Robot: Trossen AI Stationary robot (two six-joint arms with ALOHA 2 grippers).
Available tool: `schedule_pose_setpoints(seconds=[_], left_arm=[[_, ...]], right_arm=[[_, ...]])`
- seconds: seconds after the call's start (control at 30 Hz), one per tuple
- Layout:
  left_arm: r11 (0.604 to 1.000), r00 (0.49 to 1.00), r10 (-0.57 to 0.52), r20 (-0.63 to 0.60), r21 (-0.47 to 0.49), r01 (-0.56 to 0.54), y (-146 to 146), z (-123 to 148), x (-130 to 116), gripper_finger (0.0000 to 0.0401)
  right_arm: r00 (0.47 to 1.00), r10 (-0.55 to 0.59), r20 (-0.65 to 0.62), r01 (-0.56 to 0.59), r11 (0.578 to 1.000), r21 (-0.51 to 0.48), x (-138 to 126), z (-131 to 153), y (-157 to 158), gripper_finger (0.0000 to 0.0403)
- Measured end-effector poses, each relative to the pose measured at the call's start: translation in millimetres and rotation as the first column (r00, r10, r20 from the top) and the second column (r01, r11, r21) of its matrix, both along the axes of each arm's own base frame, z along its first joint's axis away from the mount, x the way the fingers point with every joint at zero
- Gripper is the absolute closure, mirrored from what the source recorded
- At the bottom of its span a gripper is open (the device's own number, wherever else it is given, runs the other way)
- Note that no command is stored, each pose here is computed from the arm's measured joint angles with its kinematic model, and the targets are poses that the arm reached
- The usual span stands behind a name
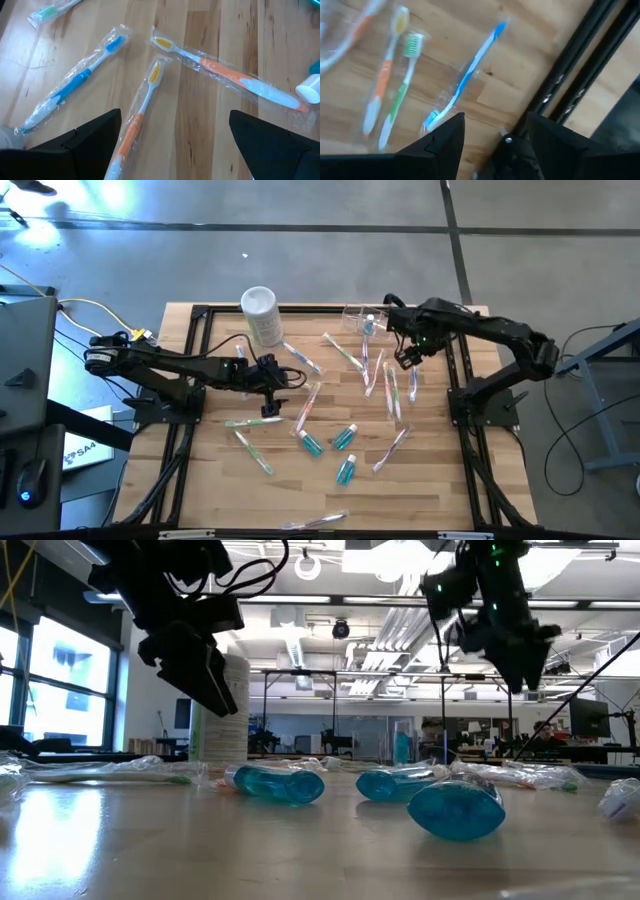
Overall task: Pick & Place toothbrushing station
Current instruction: Put the blue toothbrush into the transparent organizer
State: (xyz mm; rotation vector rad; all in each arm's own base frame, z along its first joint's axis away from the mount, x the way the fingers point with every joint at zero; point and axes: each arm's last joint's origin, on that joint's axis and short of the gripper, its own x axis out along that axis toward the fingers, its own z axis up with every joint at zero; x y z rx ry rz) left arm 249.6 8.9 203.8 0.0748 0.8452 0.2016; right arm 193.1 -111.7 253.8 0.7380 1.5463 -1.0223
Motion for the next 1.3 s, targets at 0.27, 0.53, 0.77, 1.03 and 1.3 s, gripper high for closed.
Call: schedule_pose_setpoints(seconds=[0.27, 0.53, 0.77, 1.03, 1.3], left_arm=[[1.0, 1.0, -0.004, 0.022, 0.004, 0.004, 0, 2, 2, 0.0036], [1.0, 0.998, -0.017, 0.055, 0.017, 0.016, 0, 4, 4, 0.0036], [0.998, 0.997, 0.034, 0.072, -0.052, -0.03, 0, 4, 4, 0.0036], [0.997, 0.996, 0.046, 0.075, -0.068, -0.041, 0, 4, 4, 0.0036], [0.996, 0.997, 0.035, 0.075, -0.08, -0.029, -1, 4, 4, 0.0036]], right_arm=[[0.997, -0.081, 0.006, 0.081, 0.997, -0.011, -8, -52, 5, 0.0197], [0.988, -0.119, 0.094, 0.124, 0.991, -0.054, -9, -81, 5, 0.0197], [0.974, -0.181, 0.135, 0.193, 0.978, -0.079, -13, -100, 7, 0.0197], [0.971, -0.189, 0.149, 0.206, 0.972, -0.112, -17, -109, 7, 0.0205], [0.961, -0.183, 0.207, 0.207, 0.973, -0.103, -21, -125, 10, 0.0257]])
